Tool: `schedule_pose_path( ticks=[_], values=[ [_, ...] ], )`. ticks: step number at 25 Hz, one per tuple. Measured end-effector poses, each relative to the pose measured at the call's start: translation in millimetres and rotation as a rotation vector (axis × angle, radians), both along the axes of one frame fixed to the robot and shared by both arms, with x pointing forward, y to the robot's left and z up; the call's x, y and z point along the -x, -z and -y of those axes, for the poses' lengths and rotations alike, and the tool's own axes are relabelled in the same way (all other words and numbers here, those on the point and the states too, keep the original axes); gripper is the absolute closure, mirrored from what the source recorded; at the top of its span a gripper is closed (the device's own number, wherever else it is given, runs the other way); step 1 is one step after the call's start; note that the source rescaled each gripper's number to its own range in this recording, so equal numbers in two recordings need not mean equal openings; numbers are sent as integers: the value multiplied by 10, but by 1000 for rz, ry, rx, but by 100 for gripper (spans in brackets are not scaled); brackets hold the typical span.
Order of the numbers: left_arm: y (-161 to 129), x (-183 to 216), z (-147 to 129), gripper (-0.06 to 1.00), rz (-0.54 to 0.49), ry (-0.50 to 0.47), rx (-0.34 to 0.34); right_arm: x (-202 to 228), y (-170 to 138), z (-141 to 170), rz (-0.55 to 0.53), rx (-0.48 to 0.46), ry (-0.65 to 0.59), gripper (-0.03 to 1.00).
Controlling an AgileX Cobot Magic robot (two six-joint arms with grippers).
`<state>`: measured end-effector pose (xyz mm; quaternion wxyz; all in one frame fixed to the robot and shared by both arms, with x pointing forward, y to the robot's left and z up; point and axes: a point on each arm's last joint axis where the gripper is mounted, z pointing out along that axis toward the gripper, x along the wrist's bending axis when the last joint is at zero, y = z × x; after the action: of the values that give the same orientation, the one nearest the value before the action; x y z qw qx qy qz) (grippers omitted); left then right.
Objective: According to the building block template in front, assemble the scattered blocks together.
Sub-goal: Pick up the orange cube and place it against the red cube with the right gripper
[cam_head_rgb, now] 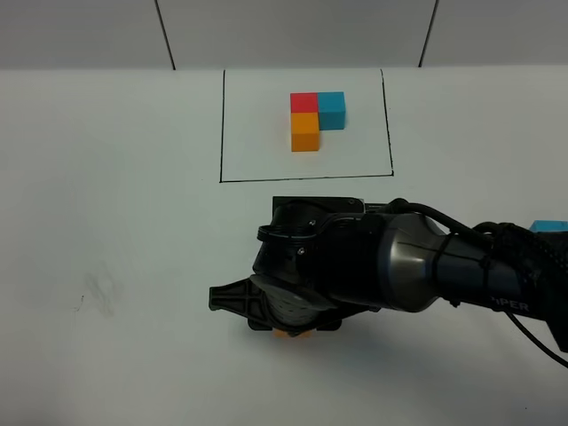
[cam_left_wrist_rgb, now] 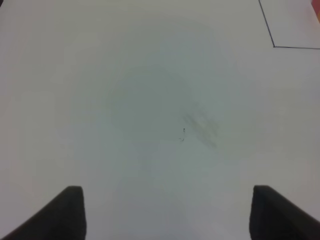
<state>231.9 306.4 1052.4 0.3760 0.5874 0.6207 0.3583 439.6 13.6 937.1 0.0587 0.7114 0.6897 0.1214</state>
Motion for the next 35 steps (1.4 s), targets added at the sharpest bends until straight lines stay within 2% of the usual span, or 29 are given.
schedule_pose_path(
  ticks=[10, 23, 35],
  values=[
    [0, 0, 0, 42, 0, 0, 0, -33, 400, -55, -29, 54, -9, 80],
    [0, 0, -2, 42, 0, -1, -2, -112, 434, -20, 48, 81, 122, 81],
    [0, 0, -2, 42, 0, -2, -2, -138, 445, 0, 74, 99, 141, 81]
  ],
)
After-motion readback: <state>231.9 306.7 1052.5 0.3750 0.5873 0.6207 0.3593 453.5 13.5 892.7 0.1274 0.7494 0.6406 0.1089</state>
